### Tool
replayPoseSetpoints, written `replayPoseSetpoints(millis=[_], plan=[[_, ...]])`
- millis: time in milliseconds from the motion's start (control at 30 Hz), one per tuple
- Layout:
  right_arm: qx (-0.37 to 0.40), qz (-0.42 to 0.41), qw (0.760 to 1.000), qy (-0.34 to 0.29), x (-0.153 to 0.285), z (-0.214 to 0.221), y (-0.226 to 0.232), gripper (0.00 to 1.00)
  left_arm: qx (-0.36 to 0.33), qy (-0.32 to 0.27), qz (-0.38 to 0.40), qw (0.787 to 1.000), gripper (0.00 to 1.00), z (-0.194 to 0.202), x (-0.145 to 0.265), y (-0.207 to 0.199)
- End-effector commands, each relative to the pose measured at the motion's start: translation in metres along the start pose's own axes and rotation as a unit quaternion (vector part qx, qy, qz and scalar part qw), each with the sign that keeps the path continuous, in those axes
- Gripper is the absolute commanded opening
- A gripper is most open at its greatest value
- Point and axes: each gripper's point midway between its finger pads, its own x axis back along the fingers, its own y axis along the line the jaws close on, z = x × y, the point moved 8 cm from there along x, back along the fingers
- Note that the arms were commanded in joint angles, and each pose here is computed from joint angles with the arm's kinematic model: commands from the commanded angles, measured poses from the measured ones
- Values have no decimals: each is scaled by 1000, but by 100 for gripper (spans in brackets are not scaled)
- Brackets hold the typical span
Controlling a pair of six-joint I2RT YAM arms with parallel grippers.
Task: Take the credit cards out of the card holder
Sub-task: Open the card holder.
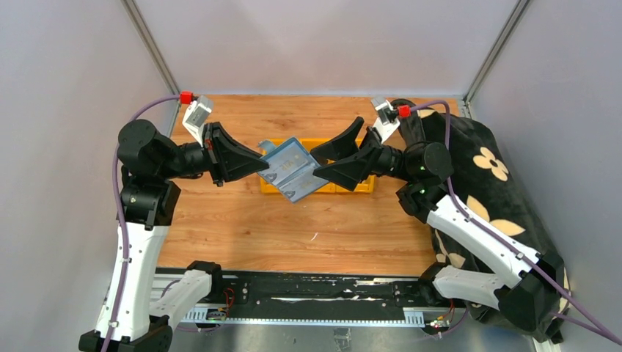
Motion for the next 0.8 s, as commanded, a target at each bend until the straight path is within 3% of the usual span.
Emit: replayPoseSetpoints(millis=[0, 133, 267, 433, 567, 600, 700, 767], plan=[[16, 16, 1000, 0, -1, -6, -4, 71, 27, -15, 25, 999, 0, -7, -1, -8], [-1, -7, 1000, 6, -9, -1, -7, 67, 95, -28, 50, 994, 0, -10, -5, -7], [-6, -13, 1000, 13, -16, 1, -10, 64, 120, -18, 56, 991, 0, -8, -5, -7], [-20, -25, 999, 22, -22, 1, -11, 21, 135, -17, 51, 989, 0, -1, -6, 0], [-28, -26, 999, 31, -20, 5, -12, 1, 148, -7, 31, 988, 0, 9, -7, 10], [-29, -25, 999, 33, -20, 6, -13, 0, 149, -1, 20, 989, 2, 12, -7, 14], [-28, -17, 998, 50, -19, 7, -14, 0, 149, 7, -1, 989, 37, 18, -9, 24], [-28, -12, 997, 66, -19, 9, -15, 0, 154, 3, -10, 988, 52, 18, -10, 28]])
